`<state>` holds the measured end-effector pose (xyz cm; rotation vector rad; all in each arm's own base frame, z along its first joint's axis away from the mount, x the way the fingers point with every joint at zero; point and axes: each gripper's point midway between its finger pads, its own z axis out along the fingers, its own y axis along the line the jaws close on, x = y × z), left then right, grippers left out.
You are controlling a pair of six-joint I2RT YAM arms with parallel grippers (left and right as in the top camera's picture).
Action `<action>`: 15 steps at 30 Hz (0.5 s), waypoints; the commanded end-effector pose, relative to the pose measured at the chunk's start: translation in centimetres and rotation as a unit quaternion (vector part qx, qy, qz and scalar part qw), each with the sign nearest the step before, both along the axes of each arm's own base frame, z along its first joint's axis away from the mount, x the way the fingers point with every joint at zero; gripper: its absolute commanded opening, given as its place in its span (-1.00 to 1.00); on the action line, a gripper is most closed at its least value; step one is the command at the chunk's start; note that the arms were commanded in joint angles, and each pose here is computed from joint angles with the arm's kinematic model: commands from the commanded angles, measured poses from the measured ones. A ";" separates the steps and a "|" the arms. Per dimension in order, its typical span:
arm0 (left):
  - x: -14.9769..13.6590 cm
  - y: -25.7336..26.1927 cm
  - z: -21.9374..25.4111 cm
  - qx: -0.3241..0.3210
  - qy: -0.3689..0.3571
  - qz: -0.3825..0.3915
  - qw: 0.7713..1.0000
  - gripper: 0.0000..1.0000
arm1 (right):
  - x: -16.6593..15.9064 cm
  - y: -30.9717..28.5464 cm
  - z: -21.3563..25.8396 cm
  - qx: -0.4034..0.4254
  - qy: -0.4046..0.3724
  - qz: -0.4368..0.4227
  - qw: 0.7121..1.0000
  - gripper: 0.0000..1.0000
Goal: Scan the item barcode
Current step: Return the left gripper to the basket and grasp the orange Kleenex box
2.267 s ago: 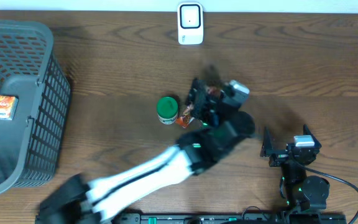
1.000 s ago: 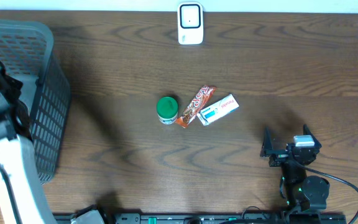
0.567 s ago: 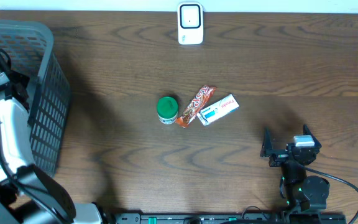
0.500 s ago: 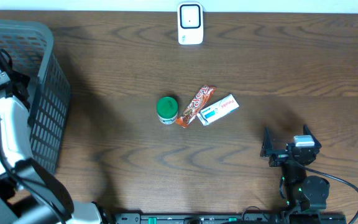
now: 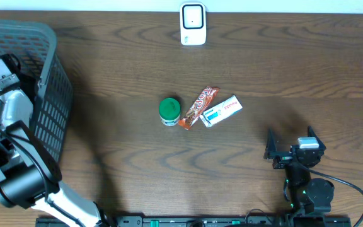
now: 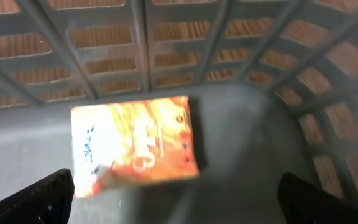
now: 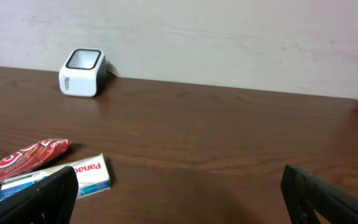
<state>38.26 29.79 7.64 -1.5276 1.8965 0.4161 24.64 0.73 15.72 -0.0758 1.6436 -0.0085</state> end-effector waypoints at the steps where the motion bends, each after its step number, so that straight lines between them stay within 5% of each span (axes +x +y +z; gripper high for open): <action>1: -0.1 0.4 -2.4 -0.007 0.011 0.012 1.000 0.96 | 0.0 0.2 0.0 0.008 0.000 0.004 1.000 0.99; 15: -1.4 2.0 -6.6 -0.025 0.033 0.038 0.998 0.96 | 0.0 0.2 0.0 0.008 0.000 0.004 1.000 0.98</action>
